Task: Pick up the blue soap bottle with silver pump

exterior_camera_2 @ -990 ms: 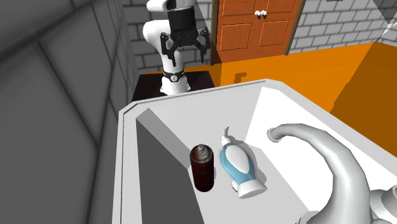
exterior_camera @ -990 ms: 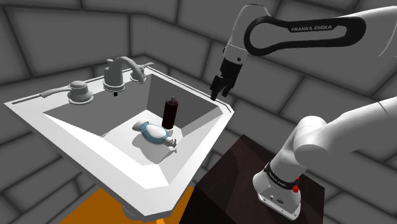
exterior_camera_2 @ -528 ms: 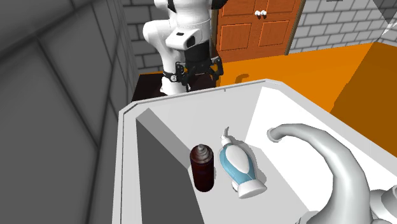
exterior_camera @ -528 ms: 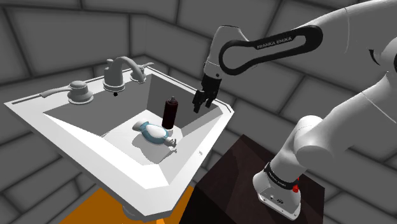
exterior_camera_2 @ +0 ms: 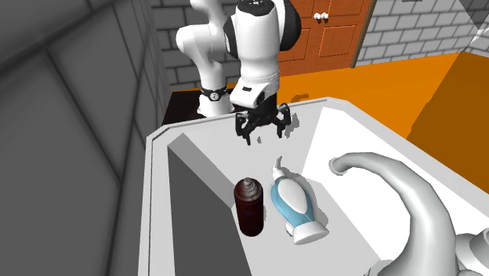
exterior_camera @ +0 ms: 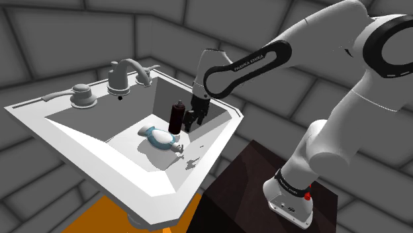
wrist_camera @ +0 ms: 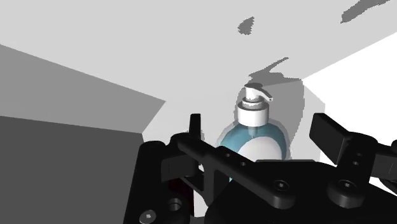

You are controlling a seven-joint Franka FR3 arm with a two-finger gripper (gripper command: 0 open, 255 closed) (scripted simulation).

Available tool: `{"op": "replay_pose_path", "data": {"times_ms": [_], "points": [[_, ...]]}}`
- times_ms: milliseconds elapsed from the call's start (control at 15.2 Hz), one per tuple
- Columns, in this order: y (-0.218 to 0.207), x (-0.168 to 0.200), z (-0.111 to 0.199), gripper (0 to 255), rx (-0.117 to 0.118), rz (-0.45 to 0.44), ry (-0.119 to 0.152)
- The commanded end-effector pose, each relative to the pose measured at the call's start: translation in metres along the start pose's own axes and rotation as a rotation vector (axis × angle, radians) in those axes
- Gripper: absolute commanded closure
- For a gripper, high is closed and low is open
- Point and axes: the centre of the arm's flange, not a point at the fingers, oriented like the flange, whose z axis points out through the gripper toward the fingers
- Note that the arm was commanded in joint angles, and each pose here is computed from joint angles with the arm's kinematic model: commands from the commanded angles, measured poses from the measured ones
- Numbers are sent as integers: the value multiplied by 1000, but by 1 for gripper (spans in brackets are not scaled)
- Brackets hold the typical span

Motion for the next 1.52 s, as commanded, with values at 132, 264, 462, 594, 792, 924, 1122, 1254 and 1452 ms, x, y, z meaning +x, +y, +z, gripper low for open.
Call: {"op": "replay_pose_path", "data": {"times_ms": [132,264,462,594,792,924,1122,1254,1452], "points": [[-18,23,48,0,3,-34,-9],[-27,34,70,0,4,-51,-13],[-36,46,94,0,5,-68,-18],[-35,46,104,0,5,-68,-18],[-33,47,120,0,5,-68,-18],[-31,47,133,0,5,-68,-18],[-31,47,134,255,5,-68,-18],[-31,47,133,255,5,-68,-18],[-31,47,133,255,5,-68,-18]]}}
